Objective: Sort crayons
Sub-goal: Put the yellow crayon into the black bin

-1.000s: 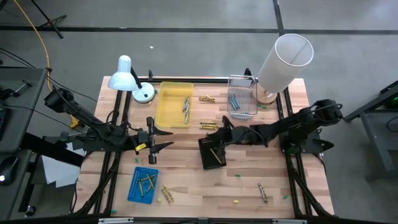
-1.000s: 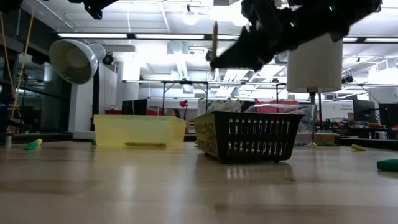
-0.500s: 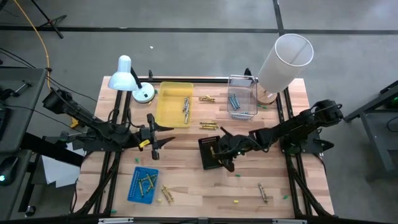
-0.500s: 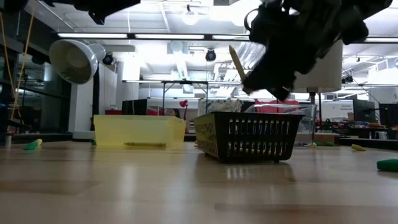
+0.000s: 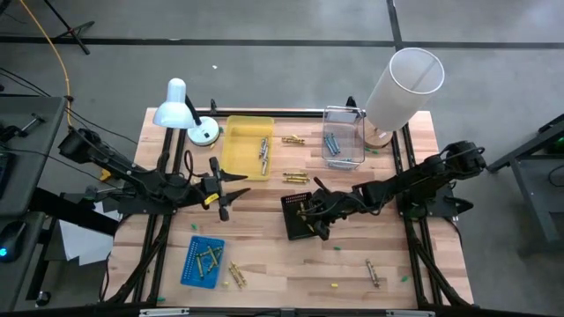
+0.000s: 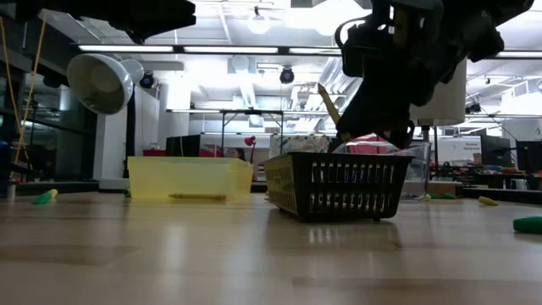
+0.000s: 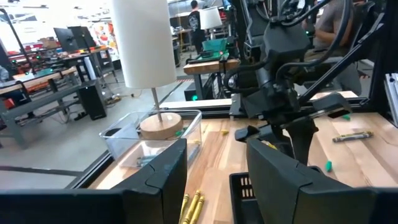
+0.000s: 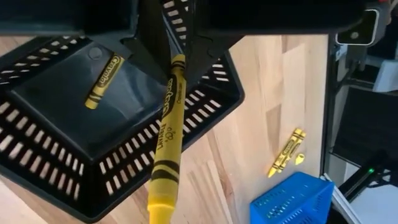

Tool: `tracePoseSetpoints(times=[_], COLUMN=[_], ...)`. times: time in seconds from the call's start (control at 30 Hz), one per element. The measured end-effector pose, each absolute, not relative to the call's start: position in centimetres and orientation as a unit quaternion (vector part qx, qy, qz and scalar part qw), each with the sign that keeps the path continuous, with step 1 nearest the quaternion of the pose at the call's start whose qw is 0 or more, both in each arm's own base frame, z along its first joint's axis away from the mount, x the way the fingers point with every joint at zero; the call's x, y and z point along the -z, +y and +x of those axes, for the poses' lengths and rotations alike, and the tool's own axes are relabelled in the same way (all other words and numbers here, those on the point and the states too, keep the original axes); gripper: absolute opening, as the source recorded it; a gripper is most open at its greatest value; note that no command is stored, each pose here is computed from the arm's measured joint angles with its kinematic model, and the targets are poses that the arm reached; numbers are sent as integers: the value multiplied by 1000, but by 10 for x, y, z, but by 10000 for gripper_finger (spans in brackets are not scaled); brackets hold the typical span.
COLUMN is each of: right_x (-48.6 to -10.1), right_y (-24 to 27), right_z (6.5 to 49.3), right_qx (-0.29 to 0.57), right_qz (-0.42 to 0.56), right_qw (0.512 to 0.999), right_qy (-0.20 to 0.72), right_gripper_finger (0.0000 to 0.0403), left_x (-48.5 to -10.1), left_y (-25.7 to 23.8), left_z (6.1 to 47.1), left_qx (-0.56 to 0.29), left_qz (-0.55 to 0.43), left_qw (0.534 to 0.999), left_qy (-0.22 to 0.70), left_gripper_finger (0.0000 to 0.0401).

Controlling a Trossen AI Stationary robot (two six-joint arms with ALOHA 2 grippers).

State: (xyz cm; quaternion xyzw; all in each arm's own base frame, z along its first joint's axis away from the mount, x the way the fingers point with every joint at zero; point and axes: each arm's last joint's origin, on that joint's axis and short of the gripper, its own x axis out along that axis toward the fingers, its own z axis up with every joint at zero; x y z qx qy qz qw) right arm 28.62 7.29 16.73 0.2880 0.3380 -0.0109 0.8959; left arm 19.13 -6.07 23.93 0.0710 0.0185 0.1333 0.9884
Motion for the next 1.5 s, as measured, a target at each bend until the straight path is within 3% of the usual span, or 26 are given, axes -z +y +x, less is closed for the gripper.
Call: tracePoseSetpoints(times=[0.3,0.57,0.73,0.9,1.03,1.23,1.5], right_x=[-171,-189,-211,-237,-249,-238,-198], right_y=[74,71,44,-11,-71,-160,-224], right_z=[288,295,309,328,345,372,402], right_qx=[-8,-48,53,117,174,246,241], right_qz=[301,204,115,86,85,130,129], right_qw=[897,939,969,971,951,878,791], right_qy=[325,273,211,188,242,390,548], right_gripper_finger=[107,178,187,187,187,187,187], left_x=[-239,-239,-240,-240,-240,-239,-237], left_y=[-61,-61,-60,-55,-52,-51,-51], left_z=[191,191,192,193,194,194,194], left_qx=[-134,-133,-136,-149,-156,-159,-158], left_qz=[71,71,70,70,69,71,67], left_qw=[988,988,988,986,985,985,985], left_qy=[18,18,17,17,18,21,28], left_gripper_finger=[154,154,154,154,154,154,154])
